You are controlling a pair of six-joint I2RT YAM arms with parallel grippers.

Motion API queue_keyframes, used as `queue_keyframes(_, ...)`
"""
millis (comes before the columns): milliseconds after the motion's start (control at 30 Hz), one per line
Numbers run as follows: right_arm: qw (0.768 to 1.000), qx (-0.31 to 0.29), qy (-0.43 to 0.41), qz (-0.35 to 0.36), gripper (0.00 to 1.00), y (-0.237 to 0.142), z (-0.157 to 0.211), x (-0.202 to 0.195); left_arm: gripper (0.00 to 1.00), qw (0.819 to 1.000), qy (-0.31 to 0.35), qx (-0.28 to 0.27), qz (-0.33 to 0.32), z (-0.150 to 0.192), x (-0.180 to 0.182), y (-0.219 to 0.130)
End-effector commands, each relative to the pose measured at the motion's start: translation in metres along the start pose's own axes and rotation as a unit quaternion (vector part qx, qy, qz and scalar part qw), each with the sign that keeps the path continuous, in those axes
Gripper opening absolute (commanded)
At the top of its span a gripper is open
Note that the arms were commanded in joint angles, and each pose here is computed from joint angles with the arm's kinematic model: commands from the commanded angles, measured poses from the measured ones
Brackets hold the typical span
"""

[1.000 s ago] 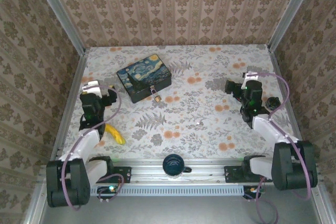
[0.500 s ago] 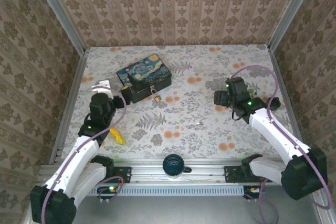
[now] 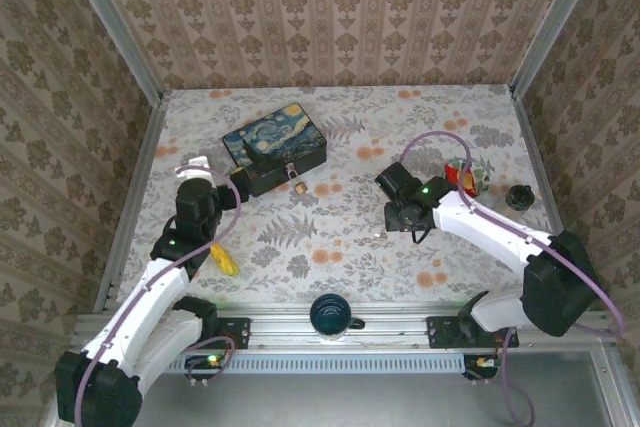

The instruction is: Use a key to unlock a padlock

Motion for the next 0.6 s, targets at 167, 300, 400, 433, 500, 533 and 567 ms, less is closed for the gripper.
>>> queue_keyframes(167, 0.999, 0.048, 0.013, 0.003, 0.50, 0.015, 0.005, 0.013, 1.00, 1.000, -0.013, -0.008, -0.019, -0.006, 0.004, 0.000)
queue_keyframes(300, 0.998, 0.063, 0.004, 0.015, 0.47, 0.021, 0.010, 0.017, 1.00, 1.000, -0.013, -0.005, -0.020, -0.004, 0.004, 0.001)
queue_keyframes(400, 0.998, 0.067, 0.000, 0.018, 0.47, 0.024, 0.012, 0.019, 1.00, 1.000, -0.015, -0.005, -0.020, -0.003, 0.004, 0.003)
queue_keyframes(433, 0.998, 0.068, 0.001, 0.018, 0.47, 0.025, 0.012, 0.020, 1.00, 1.000, -0.018, -0.004, -0.021, -0.002, 0.004, 0.004)
queue_keyframes(500, 0.997, 0.070, 0.000, 0.013, 0.47, 0.026, 0.013, 0.023, 1.00, 1.000, -0.021, 0.001, -0.022, -0.002, 0.004, 0.007)
queue_keyframes(533, 0.997, 0.071, -0.001, 0.013, 0.47, 0.026, 0.013, 0.024, 1.00, 0.999, -0.022, 0.006, -0.023, -0.002, 0.004, 0.008)
queue_keyframes(567, 0.997, 0.070, -0.002, 0.012, 0.47, 0.026, 0.013, 0.025, 1.00, 0.999, -0.023, 0.011, -0.023, -0.002, 0.004, 0.010)
Point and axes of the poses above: each hand's point on the last joint's axis, 136 mm out from that joint toward the fingers, its own y axis out along the fingers, its own x axis along the line the jaws close on, z = x × y, the point moved 8 cm from there along -y, back along the fingers, and after that the axes turned 11 degrees about y, right-handed, at the moved point
